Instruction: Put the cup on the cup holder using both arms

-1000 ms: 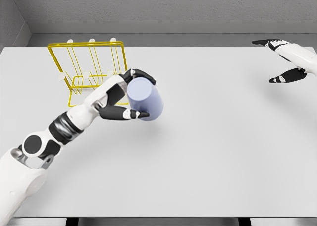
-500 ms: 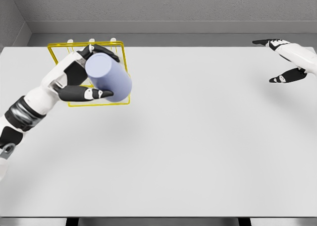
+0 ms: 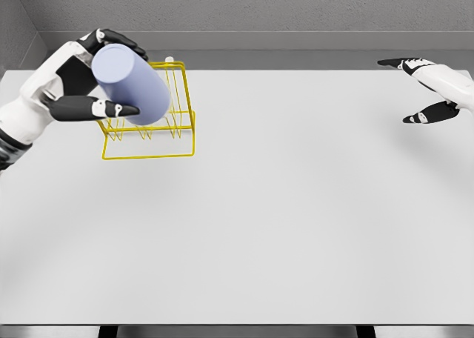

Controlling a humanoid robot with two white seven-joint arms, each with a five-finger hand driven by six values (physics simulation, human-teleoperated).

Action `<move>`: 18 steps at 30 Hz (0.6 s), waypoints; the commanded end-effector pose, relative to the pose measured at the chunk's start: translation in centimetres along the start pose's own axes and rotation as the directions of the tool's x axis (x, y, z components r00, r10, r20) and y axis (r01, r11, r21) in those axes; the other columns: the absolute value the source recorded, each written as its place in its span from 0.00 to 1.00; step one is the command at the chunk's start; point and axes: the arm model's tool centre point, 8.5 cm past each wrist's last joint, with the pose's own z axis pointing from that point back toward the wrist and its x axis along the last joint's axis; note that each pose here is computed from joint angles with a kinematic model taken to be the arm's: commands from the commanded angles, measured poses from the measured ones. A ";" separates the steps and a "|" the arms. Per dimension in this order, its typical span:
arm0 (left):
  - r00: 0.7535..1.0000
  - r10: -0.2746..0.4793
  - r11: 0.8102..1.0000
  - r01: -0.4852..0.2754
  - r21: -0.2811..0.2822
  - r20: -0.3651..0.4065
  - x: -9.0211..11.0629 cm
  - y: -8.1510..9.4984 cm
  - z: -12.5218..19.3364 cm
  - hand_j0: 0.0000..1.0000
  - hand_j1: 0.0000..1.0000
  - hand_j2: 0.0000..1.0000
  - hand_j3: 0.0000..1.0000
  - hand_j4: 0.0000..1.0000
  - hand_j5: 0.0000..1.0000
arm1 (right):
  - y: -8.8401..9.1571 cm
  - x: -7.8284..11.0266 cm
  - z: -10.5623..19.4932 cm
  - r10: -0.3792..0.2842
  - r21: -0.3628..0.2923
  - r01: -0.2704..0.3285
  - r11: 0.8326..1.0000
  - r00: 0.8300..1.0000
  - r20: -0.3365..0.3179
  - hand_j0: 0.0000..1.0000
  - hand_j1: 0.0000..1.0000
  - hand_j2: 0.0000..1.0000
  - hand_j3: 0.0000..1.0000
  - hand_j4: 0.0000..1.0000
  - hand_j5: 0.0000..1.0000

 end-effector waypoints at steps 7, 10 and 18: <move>0.999 -0.027 1.000 0.028 0.006 -0.041 0.3 1.0 0.9 0.46 0.46 0.46 0.46 0.46 0.46 | -0.1 0.0 0.1 -0.004 -0.005 0.004 1.000 1.000 -0.001 1.00 1.00 1.00 1.00 1.00 1.00; 0.997 -0.038 0.999 0.040 0.033 -0.066 0.0 2.3 1.3 0.46 0.46 0.46 0.46 0.46 0.46 | -0.2 -0.1 0.1 -0.003 -0.005 0.003 1.000 1.000 -0.003 1.00 1.00 1.00 1.00 1.00 1.00; 0.995 -0.057 0.995 0.063 0.073 -0.079 -0.2 4.1 1.2 0.46 0.46 0.46 0.46 0.46 0.46 | -0.2 -0.2 0.3 -0.002 -0.003 0.002 1.000 1.000 -0.005 1.00 1.00 1.00 1.00 1.00 1.00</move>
